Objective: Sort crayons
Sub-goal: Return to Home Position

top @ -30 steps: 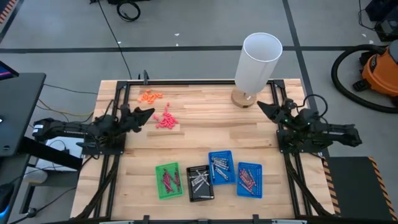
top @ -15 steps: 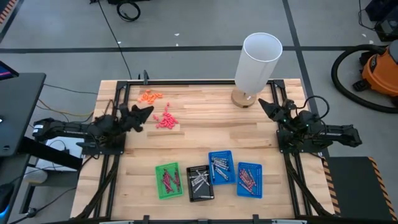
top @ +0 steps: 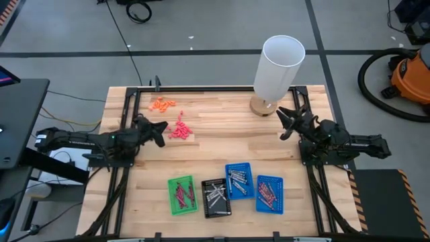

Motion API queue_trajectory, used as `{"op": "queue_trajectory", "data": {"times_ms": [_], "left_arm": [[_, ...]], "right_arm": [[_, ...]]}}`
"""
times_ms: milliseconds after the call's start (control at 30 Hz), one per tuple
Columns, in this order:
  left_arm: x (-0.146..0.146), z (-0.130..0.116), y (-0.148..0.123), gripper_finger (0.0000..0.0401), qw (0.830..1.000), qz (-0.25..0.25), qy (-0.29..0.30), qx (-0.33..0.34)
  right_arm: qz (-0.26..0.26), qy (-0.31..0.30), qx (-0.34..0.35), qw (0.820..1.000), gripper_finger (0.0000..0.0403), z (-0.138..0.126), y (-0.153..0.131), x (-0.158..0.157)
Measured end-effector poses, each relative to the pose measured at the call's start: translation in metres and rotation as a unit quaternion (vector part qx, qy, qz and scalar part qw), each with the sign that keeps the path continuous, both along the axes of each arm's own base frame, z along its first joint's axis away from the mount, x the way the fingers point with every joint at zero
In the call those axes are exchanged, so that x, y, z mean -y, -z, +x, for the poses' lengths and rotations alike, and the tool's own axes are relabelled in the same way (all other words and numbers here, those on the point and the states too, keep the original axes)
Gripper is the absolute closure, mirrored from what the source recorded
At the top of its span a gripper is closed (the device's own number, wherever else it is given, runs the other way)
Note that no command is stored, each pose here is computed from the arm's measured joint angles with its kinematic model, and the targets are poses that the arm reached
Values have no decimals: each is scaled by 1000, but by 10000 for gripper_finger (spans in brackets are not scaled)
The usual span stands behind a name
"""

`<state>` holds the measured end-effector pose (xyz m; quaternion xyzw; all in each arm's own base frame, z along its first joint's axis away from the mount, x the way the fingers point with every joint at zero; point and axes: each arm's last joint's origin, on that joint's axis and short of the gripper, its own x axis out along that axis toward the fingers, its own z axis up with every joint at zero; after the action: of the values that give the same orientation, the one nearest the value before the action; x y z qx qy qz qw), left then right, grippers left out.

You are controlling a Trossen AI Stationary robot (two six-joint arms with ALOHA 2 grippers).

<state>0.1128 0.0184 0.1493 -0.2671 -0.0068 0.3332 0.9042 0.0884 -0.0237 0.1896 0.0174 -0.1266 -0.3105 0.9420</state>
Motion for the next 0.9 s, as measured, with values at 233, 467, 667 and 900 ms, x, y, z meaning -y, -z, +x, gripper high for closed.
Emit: {"op": "queue_trajectory", "data": {"times_ms": [233, 467, 667, 900], "left_arm": [[-1, -2, 8, 335, 958, 198, 39, -203], [-1, -1, 7, 335, 946, 230, 47, -225], [-1, -1, 7, 335, 946, 231, 47, -224], [-1, -1, 7, 335, 946, 230, 46, -224]], "right_arm": [[-73, 21, -54, 996, 300, 0, 0, 0], [-61, 17, -42, 997, 300, 0, -1, 0], [-61, 17, -42, 997, 300, 0, -1, 0], [-61, 17, -42, 997, 300, 0, -1, 0]]}}
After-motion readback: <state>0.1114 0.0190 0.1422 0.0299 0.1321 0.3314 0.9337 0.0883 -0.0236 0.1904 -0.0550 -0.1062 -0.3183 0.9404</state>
